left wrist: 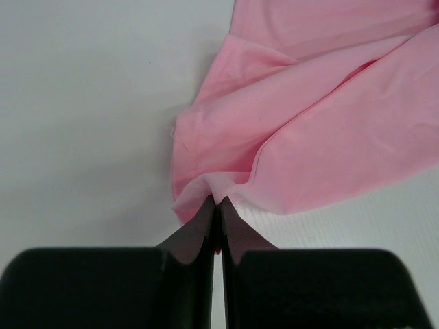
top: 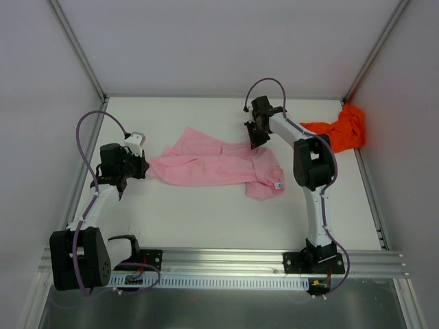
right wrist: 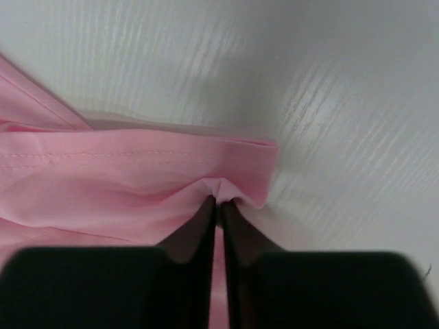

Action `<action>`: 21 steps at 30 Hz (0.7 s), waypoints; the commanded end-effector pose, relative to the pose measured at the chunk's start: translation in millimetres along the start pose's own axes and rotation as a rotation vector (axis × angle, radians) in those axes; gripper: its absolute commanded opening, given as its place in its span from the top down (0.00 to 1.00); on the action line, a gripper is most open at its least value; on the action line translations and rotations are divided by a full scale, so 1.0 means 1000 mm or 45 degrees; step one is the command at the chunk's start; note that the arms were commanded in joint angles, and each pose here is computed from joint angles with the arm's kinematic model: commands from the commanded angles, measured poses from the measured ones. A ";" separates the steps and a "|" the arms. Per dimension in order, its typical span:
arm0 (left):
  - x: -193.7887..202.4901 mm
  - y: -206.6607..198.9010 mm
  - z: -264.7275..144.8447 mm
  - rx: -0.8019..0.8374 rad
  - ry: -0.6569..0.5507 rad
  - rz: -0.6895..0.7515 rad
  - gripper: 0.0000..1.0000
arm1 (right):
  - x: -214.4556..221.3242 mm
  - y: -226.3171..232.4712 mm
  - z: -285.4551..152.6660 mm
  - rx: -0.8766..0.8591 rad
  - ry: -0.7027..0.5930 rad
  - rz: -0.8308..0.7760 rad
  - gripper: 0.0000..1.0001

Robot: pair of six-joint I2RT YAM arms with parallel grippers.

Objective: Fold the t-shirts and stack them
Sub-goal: Flatten out the tshirt

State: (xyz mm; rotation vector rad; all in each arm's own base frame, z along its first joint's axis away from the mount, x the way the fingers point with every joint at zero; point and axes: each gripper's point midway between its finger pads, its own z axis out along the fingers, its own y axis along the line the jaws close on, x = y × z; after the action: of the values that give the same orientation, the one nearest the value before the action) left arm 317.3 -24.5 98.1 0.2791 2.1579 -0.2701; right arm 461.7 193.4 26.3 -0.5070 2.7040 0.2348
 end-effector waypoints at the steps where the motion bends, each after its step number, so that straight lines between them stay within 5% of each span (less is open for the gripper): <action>1: -0.010 0.005 -0.001 -0.016 -0.036 0.023 1.00 | -0.002 -0.001 0.004 -0.023 -0.024 0.011 0.99; 4: -0.011 0.004 -0.002 -0.015 -0.038 0.021 1.00 | -0.012 0.000 -0.007 -0.025 -0.109 0.015 0.99; 11: -0.041 -0.005 -0.014 0.037 -0.113 0.048 1.00 | -0.073 0.023 -0.110 -0.164 -0.515 -0.030 0.99; 21: -0.195 -0.041 -0.078 0.231 -0.548 0.162 1.00 | -0.102 0.047 -0.293 -0.188 -1.020 -0.192 0.99</action>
State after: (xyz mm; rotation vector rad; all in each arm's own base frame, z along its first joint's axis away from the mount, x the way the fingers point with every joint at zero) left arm 354.5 -43.2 227.1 0.3541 1.8927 -0.3496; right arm 446.4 206.6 281.6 -0.4939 2.0307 0.4807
